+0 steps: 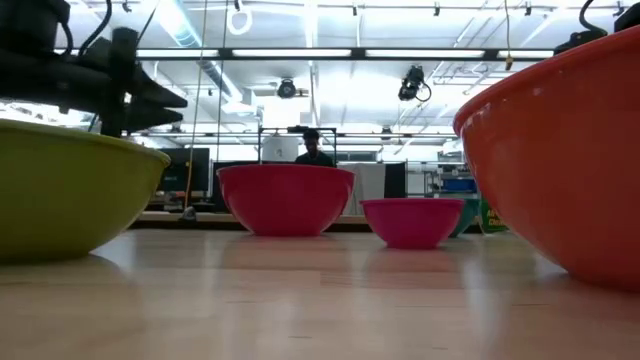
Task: Nest bowls inside each other
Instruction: Stack the orange bowl on the red bowl
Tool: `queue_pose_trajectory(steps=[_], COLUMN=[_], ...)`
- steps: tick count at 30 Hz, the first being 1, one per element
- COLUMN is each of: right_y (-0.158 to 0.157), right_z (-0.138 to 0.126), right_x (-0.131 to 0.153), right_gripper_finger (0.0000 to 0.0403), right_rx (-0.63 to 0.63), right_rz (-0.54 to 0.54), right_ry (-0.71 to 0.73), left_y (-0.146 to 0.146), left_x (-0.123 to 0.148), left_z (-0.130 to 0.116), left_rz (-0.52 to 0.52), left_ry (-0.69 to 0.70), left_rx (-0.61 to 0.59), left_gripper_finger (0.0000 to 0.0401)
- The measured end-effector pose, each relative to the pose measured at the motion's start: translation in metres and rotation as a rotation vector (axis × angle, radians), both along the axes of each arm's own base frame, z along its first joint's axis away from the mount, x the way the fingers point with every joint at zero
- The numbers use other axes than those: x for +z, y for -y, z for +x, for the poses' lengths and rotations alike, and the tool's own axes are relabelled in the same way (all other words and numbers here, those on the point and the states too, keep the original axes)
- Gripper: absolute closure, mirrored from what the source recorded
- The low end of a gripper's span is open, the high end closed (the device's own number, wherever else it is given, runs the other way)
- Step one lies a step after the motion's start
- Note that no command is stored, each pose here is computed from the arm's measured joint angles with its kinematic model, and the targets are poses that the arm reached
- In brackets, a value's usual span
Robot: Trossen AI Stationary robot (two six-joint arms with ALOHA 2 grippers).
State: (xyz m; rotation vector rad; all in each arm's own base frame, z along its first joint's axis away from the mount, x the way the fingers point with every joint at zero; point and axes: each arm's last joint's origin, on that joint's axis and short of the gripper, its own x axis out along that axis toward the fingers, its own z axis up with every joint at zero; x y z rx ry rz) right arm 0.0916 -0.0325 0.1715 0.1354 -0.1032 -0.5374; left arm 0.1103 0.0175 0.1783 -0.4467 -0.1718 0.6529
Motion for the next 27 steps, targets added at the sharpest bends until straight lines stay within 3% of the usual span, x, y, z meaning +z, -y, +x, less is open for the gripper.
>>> queue_pose_trajectory(steps=[5,16,21,27], right_y=[0.000,0.000,0.000,0.000], right_z=[0.000,0.000,0.000,-0.001], right_x=[0.000,0.000,0.000,0.008], right_gripper_finger=[0.0300,0.0300,0.0300,0.0300], right_rx=[0.000,0.000,0.000,0.000], right_rz=[0.000,-0.001,-0.003,-0.021], right_ry=[0.002,0.003,0.004,0.080], left_y=[-0.012,-0.018,-0.017,-0.017], left_x=[0.003,0.005,0.014,0.028], left_z=[0.003,0.009,0.008,0.004], left_rz=[0.053,-0.066,-0.179,-0.224], left_ry=[-0.011,0.135,0.346,0.551], left_rx=[0.209,0.142,0.123,0.097], left_gripper_finger=[0.0259,0.0259,0.0259,0.0259])
